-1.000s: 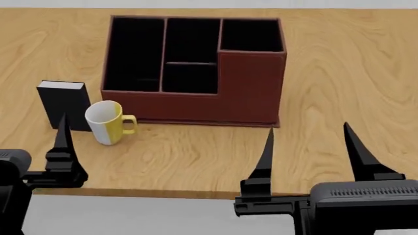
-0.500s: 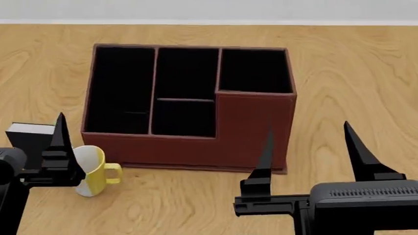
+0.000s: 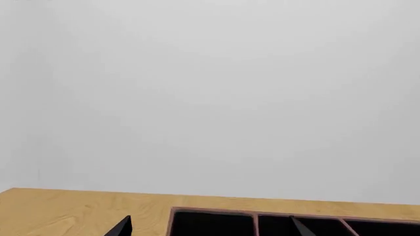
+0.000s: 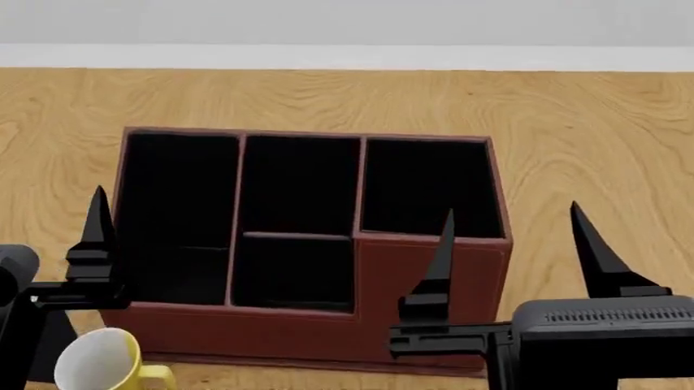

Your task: Pick up the book and place it in the back compartment of the caddy.

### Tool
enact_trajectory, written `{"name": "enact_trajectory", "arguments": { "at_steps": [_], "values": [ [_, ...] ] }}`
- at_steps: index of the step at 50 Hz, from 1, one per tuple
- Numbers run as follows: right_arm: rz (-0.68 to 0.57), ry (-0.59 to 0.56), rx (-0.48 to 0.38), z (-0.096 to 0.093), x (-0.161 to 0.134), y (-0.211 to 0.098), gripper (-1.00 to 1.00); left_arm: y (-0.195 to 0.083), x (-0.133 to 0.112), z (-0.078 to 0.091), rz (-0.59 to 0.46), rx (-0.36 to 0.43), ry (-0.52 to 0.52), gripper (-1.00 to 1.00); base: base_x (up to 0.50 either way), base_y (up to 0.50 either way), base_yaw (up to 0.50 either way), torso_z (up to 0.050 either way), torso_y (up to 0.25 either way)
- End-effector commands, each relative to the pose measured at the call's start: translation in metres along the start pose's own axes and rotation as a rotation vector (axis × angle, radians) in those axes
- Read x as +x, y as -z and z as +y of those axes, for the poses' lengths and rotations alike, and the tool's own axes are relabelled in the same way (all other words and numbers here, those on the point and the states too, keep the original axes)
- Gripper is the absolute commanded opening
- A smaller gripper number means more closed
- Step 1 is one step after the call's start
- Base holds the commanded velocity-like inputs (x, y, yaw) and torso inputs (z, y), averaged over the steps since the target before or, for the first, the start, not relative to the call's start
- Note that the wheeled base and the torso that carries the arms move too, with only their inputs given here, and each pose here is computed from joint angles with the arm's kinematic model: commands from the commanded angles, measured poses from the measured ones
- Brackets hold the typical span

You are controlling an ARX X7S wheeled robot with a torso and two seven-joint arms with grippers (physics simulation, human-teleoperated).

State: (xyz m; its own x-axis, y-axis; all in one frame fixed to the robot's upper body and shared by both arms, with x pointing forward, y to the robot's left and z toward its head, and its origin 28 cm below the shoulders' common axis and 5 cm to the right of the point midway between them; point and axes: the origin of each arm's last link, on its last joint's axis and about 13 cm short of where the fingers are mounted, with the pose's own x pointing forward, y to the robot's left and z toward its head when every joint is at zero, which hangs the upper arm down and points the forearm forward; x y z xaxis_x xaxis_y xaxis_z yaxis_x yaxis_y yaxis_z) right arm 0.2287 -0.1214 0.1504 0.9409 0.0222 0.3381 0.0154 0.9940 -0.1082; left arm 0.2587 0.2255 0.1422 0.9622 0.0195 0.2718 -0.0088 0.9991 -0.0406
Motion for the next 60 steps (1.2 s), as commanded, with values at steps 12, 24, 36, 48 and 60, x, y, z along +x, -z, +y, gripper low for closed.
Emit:
{"name": "enact_trajectory", "arguments": {
  "at_steps": [12,24,36,48,60],
  "values": [
    [0.034,0.021,-0.016,0.0017,0.0015,0.0029,1.00,-0.0001,0.0000,0.0014,-0.005,0.003,-0.003,1.00,0.00,0.00,-0.16,0.000,0.000],
    [0.037,0.027,-0.006,0.0015,0.0022,0.0021,1.00,-0.0003,0.0000,0.0016,-0.006,0.002,-0.003,1.00,-0.01,0.00,-0.25,0.000,0.000],
    [0.026,-0.004,-0.014,0.0033,0.0015,0.0014,1.00,-0.0017,0.0001,0.0033,-0.010,-0.001,-0.012,1.00,0.10,-0.01,0.00,0.000,0.000],
    [0.026,-0.009,0.005,0.0031,0.0021,0.0009,1.00,-0.0010,0.0002,0.0031,-0.008,-0.001,-0.012,1.00,0.33,-0.02,0.00,0.000,0.001],
    [0.040,-0.004,-0.030,0.0044,0.0035,0.0021,1.00,-0.0011,0.0007,0.0032,-0.009,-0.001,-0.014,1.00,0.01,0.04,0.00,0.000,0.000]
  ]
}}
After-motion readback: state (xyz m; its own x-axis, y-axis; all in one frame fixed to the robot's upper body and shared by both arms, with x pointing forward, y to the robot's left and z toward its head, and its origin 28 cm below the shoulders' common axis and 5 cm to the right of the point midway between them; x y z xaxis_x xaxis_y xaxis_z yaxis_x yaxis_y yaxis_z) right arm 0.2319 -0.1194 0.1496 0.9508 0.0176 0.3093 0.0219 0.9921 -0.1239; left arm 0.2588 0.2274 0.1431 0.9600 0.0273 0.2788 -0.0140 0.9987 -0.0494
